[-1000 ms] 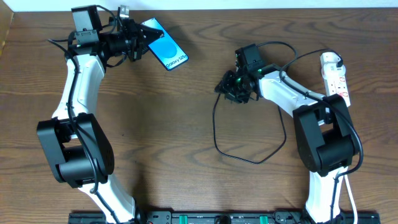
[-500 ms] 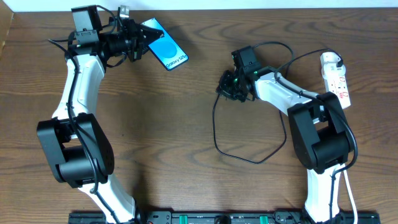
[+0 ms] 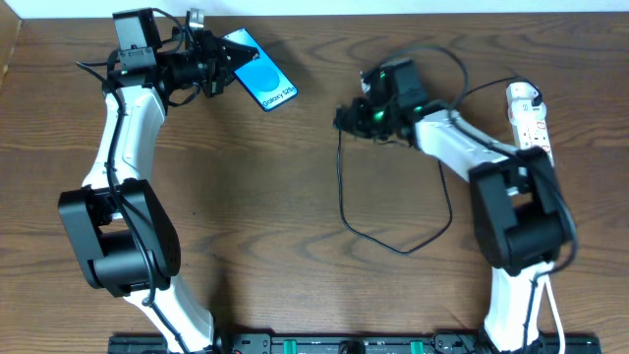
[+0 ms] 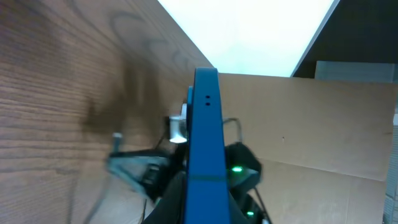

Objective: Plug charger to phone and switch on socket
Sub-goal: 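Grasp the black cable's USB-C end with the right gripper, then push the USB-C plug up into the phone's bottom port with right gripper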

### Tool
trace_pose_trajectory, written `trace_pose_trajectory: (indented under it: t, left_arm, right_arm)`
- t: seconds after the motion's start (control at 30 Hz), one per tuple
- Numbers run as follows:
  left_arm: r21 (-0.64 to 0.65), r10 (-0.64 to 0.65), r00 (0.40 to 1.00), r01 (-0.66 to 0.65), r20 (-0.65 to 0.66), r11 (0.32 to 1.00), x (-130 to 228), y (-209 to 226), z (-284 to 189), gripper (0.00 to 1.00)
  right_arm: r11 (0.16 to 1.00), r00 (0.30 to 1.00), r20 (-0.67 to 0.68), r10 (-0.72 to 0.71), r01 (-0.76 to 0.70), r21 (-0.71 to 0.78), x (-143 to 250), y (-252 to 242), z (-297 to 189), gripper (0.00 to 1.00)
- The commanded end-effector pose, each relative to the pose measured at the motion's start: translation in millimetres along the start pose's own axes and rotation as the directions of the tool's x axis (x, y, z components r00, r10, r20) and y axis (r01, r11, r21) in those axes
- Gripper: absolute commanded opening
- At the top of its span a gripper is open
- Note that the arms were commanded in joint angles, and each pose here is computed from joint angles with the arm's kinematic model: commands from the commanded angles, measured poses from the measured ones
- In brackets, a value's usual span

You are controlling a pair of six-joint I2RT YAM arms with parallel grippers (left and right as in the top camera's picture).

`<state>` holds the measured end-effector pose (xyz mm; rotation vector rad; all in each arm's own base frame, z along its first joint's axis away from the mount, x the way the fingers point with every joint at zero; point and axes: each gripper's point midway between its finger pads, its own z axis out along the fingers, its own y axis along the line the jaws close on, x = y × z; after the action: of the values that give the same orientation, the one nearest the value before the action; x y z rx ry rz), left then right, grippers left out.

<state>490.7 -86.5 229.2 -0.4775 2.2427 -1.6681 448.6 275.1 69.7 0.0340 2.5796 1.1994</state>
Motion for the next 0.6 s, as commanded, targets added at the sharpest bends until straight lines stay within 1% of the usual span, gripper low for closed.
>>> trace_pose_trajectory:
  t: [0.0, 0.13, 0.2, 0.27, 0.4, 0.57]
  left_arm:
    - [0.052, 0.056, 0.998, -0.055, -0.026, 0.997, 7, -17, -3, 0.08]
    - [0.125, 0.135, 0.99, -0.13, -0.037, 0.984, 5, -36, -5, 0.08]
    - [0.157, 0.143, 0.989, -0.134, -0.042, 0.978, 4, -46, -6, 0.07]
    - [0.177, 0.143, 0.989, -0.132, -0.048, 0.975, 4, -53, -7, 0.07]
    - [0.222, 0.155, 0.985, -0.136, -0.071, 0.965, 6, -67, -10, 0.07]
    - [0.226, 0.127, 0.987, -0.102, -0.099, 0.969, 12, -70, -4, 0.07]
  right_arm:
    - [0.934, 0.974, -0.002, -0.228, 0.218, -0.284, -1, 77, -56, 0.01]
    - [0.843, 0.954, -0.036, -0.296, 0.244, -0.48, 13, 114, -88, 0.01]
    - [0.782, 0.938, -0.054, -0.341, 0.252, -0.57, 22, 128, -98, 0.01]
    - [0.743, 0.926, -0.068, -0.371, 0.252, -0.619, 30, 136, -103, 0.01]
    - [0.677, 0.897, -0.052, -0.439, 0.292, -0.675, 40, 153, -106, 0.01]
    - [0.653, 0.882, -0.056, -0.468, 0.302, -0.694, 50, 163, -102, 0.01]
